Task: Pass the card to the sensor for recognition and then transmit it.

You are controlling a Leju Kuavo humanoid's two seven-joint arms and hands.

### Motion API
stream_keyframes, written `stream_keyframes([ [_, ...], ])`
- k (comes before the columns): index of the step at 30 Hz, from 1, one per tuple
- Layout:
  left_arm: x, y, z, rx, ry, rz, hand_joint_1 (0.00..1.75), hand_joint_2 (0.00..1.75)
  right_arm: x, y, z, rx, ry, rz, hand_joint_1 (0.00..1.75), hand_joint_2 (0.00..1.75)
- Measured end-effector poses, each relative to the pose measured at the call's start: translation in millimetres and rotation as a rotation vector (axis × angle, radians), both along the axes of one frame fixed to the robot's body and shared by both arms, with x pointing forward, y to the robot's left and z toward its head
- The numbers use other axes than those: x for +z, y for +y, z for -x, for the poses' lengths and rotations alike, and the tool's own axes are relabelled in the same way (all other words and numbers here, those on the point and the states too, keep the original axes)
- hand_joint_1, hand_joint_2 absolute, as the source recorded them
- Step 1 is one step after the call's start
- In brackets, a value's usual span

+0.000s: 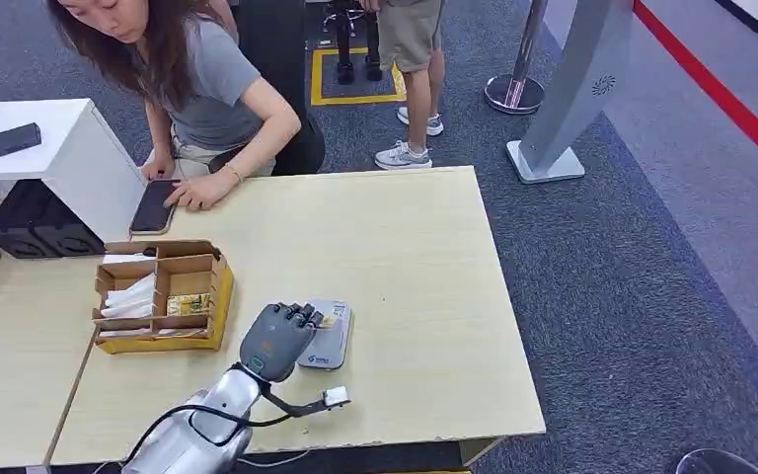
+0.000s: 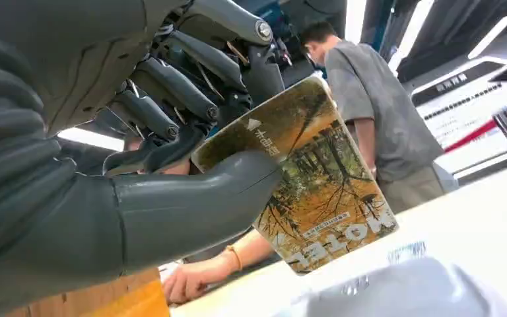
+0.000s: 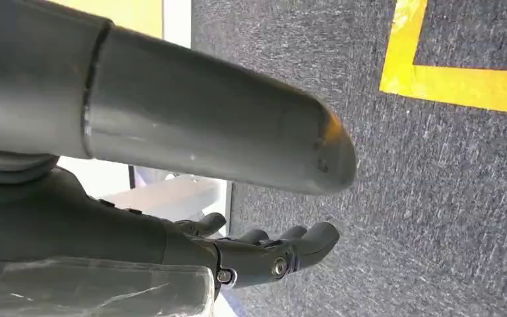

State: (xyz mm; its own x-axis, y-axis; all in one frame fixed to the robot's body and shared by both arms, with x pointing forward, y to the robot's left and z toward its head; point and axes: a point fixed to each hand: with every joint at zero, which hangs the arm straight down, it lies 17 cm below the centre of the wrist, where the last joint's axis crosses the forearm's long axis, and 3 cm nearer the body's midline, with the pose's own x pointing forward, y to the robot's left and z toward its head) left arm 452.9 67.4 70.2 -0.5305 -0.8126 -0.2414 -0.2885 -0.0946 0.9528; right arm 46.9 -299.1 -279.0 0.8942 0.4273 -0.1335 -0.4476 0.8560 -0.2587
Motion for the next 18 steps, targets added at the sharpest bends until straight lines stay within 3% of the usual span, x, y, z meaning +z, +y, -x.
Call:
stream_keyframes([
  [18,-14.2,-0.7,-4.9,0.000,0.065,-0.027,1.75,1.75,0.1,-3.4,-1.2,-0.005,-0.007,0.008,0.00,0.00],
])
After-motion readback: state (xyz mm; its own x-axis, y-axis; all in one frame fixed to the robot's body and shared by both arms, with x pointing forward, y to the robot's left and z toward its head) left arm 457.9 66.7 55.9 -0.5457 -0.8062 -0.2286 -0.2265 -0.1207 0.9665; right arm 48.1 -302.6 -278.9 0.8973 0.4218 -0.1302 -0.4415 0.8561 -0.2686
